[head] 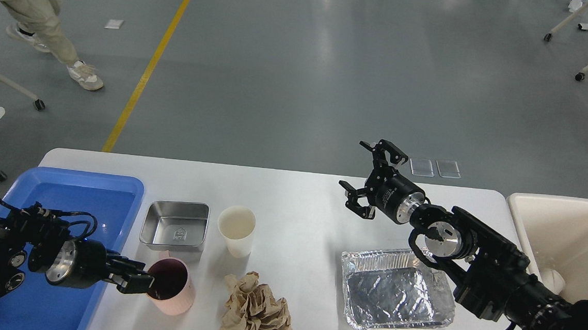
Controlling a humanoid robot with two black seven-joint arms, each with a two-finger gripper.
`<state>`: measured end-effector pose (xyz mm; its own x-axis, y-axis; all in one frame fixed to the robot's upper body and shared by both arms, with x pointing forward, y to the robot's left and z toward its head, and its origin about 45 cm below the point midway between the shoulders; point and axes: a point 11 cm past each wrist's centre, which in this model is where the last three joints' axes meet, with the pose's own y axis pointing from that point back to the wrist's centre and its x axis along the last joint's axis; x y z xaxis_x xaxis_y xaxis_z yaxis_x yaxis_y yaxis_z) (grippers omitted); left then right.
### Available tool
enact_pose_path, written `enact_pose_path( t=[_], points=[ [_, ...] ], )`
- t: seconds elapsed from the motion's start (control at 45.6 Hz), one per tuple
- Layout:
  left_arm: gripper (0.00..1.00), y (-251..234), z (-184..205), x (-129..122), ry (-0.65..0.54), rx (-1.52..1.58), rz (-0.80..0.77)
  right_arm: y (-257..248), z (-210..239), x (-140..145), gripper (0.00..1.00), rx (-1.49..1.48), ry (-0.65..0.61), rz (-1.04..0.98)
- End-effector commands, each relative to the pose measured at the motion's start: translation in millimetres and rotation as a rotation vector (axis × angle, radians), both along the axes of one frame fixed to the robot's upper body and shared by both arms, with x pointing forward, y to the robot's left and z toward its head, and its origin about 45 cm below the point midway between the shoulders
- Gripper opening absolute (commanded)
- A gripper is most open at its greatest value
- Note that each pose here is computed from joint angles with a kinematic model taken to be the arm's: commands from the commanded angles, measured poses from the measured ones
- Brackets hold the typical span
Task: Tidy desktop
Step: 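Reach the left gripper to the pink mug and grasp it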
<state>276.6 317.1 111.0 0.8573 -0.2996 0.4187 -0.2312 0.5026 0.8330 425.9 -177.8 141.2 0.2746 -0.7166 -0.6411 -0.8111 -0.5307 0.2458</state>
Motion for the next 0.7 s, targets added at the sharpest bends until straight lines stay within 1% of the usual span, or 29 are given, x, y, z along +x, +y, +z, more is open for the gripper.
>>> enact_pose_path(
  t=[0.0, 0.175, 0.219, 0.241, 0.307, 0.395, 0.482, 0.68],
  points=[
    [0.34, 7.5, -2.0, 1.6, 0.007, 0.005, 0.015, -1.5, 0.4, 0.4, 1.00, -0.002, -0.001, -0.003],
    [0.20, 8.8, -4.7, 0.5, 0.012, 0.003, 0.002, -0.6, 2.6, 1.1, 1.00, 0.003, -0.003, -0.006],
    [0.18, 9.8, -6.1, -0.4, 0.015, 0.002, 0.000, -1.0, 2.3, 1.2, 1.00, 0.002, -0.003, -0.007],
    [0.15, 9.2, -6.7, -0.5, 0.017, -0.004, -0.002, -1.0, 2.3, 1.2, 1.00, 0.002, -0.003, -0.007],
    [0.08, 8.3, -6.2, -1.2, 0.020, -0.015, -0.009, -1.3, 2.1, 1.3, 1.00, 0.000, -0.001, -0.009],
    [0.04, 7.1, -5.8, -2.5, 0.025, -0.024, -0.027, -0.9, 2.4, 1.2, 1.00, 0.001, -0.002, -0.008],
    [0.02, 8.0, -4.7, -2.6, 0.026, -0.031, -0.031, -1.3, 2.1, 1.3, 1.00, 0.000, -0.001, -0.009],
    [0.01, 5.0, -1.9, -1.6, 0.024, -0.047, -0.042, -0.8, 1.2, 0.7, 1.00, 0.001, 0.001, -0.010]
  ],
)
